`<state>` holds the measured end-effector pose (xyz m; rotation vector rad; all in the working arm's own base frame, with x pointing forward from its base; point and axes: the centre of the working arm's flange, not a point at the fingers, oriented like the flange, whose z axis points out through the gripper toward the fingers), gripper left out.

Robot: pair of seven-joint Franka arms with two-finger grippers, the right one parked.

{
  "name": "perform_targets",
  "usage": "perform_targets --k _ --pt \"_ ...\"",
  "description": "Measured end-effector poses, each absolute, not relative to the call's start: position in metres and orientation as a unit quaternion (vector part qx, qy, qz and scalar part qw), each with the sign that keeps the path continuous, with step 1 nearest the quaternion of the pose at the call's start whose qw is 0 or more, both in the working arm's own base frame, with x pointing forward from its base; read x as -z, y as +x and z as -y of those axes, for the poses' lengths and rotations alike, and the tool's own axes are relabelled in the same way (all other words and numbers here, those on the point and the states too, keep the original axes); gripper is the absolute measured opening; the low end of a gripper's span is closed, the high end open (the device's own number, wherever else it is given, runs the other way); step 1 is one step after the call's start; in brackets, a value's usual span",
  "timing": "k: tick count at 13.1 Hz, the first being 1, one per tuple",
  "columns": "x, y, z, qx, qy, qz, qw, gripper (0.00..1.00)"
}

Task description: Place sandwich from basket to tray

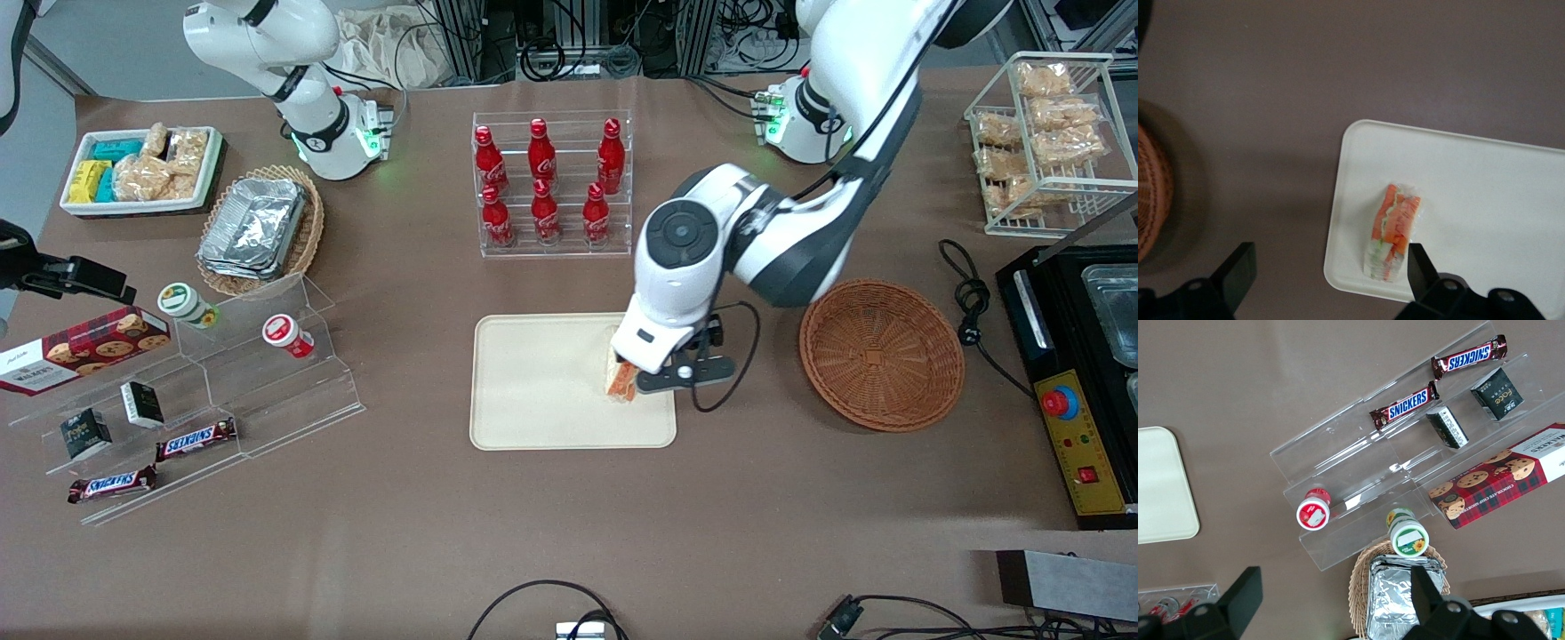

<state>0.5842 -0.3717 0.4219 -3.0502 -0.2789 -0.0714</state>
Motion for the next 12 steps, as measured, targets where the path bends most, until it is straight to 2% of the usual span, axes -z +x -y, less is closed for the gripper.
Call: perform_targets --k 7,12 --pt "-0.493 0.635 0.244 0.017 -0.978 0.196 0.063 1.0" --pt "-0.534 0.637 0.151 -0.005 -0.986 0.143 0.088 1.0"
